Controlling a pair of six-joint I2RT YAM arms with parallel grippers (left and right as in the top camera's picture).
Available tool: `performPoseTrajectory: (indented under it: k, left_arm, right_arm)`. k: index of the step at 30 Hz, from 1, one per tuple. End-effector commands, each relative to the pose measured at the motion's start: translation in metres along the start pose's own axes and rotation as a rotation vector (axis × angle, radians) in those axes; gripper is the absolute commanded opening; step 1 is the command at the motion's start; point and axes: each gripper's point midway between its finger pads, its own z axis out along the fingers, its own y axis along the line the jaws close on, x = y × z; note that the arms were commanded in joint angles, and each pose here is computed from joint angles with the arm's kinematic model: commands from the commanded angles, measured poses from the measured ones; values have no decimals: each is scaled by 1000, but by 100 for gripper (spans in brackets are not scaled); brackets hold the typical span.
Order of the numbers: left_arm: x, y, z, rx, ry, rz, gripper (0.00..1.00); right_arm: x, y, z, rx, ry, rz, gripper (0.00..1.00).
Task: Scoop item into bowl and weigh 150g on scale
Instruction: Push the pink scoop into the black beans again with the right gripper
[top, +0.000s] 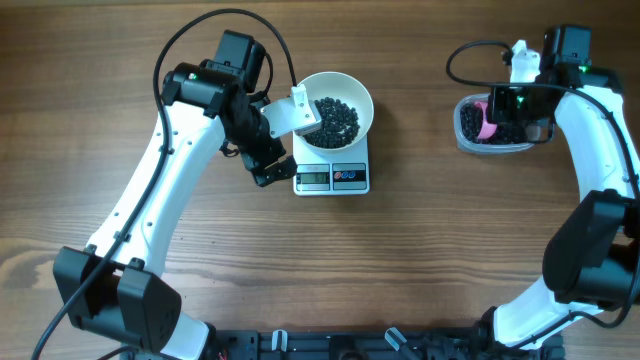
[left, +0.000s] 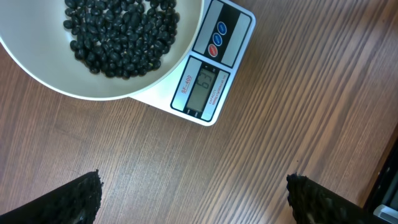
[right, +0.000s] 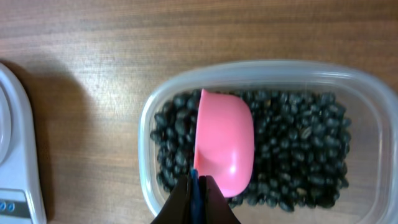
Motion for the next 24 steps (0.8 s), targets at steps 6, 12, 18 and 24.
performPoseTrajectory:
  k: [6,12,18,24]
  left_arm:
    - [3,1,5,12,9,3,100]
    - [3,1,5,12,9,3,100]
    - [3,1,5,12,10,3,100]
    - [3,1,5,12,9,3,100]
  right_arm:
    - [-2,-29,6,31,-15,114,4]
    - [7,-43,-2,-50,-5,182,4]
    - [14,-35,3,-94,11,187,4]
    - [17,-29,11,-134,3,189,4]
